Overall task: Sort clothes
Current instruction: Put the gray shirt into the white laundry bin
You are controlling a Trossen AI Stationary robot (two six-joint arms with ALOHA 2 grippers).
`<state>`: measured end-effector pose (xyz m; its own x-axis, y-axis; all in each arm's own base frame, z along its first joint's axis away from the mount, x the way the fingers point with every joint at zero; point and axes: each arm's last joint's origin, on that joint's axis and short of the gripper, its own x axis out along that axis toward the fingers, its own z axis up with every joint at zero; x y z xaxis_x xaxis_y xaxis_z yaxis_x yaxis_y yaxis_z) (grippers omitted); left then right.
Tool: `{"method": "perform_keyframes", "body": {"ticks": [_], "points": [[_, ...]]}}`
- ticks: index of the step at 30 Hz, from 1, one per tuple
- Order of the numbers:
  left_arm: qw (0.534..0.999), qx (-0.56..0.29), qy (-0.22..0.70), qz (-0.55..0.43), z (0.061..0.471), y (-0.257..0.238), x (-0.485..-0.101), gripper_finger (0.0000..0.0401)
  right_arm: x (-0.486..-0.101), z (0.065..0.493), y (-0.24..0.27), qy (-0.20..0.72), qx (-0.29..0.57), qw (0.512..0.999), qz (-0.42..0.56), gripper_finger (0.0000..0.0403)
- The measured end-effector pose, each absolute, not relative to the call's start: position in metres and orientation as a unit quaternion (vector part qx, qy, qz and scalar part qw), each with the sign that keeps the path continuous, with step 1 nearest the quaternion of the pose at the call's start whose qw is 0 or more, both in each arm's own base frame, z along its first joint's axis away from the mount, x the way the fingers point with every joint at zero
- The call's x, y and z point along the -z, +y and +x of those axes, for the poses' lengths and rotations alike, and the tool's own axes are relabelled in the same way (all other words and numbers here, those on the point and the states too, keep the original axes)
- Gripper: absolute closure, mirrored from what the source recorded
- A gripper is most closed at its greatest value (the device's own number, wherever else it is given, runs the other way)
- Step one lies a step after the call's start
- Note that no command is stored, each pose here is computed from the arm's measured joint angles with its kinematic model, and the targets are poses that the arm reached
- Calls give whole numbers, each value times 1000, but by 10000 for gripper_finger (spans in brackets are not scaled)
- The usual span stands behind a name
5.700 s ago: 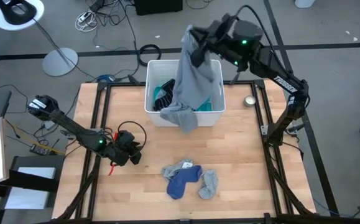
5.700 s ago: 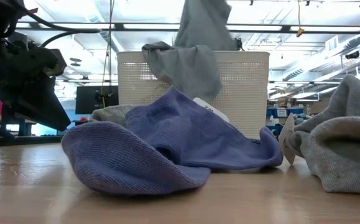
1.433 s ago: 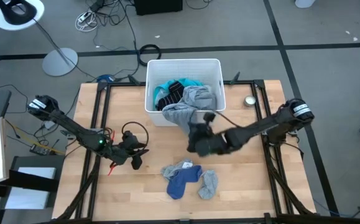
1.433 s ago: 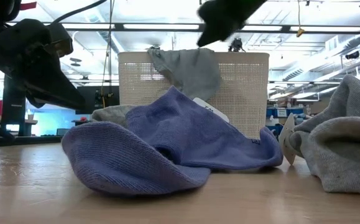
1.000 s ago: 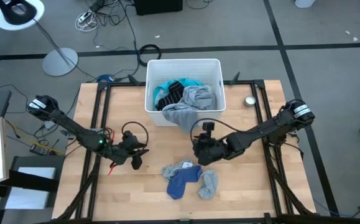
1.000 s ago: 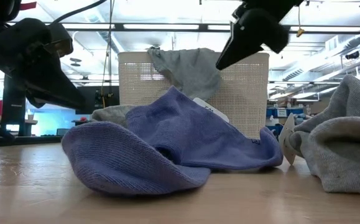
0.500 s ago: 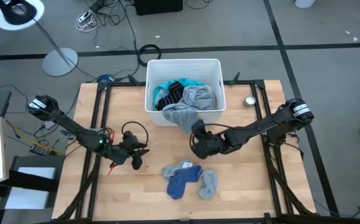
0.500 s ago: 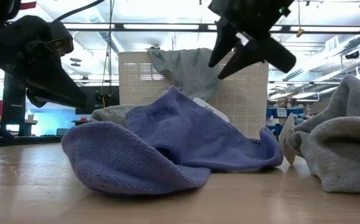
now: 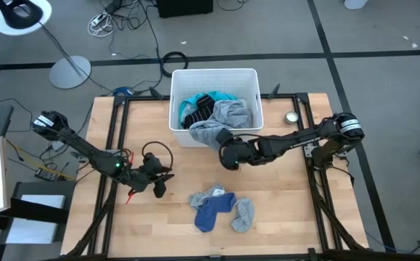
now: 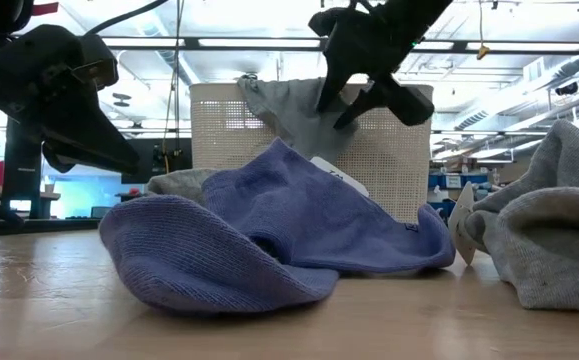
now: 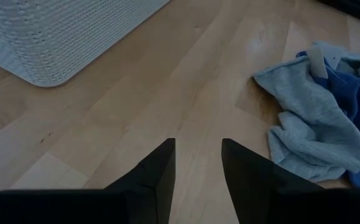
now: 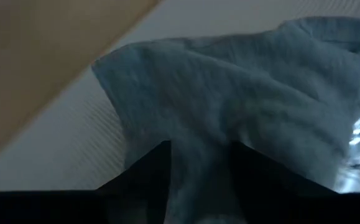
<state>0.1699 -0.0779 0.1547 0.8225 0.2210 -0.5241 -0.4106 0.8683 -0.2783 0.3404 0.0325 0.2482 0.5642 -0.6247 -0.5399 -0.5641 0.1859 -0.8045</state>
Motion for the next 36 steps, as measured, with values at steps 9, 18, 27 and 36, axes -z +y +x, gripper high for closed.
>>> {"method": "perform_keyframes", "body": {"ticks": [9, 18, 27, 36], "points": [[935, -169, 246, -193, 170, -78, -155, 265, -257, 347, 32, 452, 68, 577, -677, 379], [935, -169, 245, -193, 170, -78, -155, 265, -281, 359, 38, 389, 173, 594, -683, 399], [935, -169, 245, -195, 170, -78, -155, 265, -321, 364, -15, 351, 401, 621, -575, 401], [935, -169, 243, -198, 170, -78, -155, 265, -318, 358, -60, 340, 512, 653, -441, 402]]}}
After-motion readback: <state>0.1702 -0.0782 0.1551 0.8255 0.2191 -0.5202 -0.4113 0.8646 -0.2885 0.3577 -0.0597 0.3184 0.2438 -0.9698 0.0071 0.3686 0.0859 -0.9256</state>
